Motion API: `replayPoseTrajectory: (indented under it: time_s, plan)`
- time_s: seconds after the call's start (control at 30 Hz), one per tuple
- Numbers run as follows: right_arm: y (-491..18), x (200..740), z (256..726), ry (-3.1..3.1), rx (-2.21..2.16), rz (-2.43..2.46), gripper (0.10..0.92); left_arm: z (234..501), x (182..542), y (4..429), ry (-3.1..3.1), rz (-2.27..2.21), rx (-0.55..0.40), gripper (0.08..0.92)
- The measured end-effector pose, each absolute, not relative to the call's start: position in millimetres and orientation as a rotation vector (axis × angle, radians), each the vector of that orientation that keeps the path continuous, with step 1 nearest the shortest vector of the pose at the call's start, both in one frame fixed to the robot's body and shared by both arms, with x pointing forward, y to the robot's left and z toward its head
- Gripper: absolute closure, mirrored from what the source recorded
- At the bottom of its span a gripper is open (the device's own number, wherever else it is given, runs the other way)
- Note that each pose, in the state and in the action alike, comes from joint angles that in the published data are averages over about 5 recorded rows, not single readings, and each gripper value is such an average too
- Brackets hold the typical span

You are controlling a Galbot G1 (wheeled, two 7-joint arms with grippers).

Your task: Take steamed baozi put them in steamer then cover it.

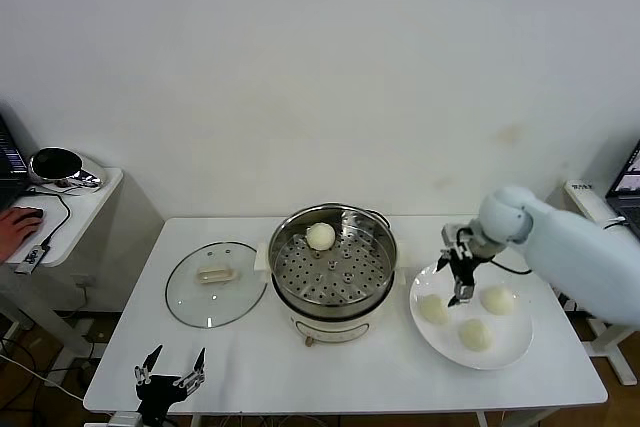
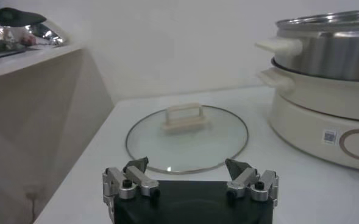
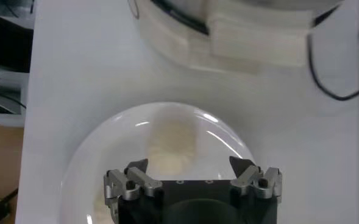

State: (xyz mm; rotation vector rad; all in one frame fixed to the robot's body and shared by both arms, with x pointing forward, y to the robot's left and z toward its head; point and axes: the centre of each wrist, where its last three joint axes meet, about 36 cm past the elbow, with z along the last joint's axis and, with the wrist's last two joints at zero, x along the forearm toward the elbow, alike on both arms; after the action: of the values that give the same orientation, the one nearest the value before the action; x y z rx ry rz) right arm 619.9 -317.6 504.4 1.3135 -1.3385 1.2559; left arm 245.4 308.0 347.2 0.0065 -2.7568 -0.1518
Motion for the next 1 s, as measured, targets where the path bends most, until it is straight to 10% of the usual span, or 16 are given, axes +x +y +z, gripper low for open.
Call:
replayPoseTrajectory:
  time_s: [1.0]
  plan:
    - [-310.4,611.2,447.0,-1.355,1.27,1.282,0.204,341.6,246.1,305.8,-2.745,-0.145,0.003,0.177]
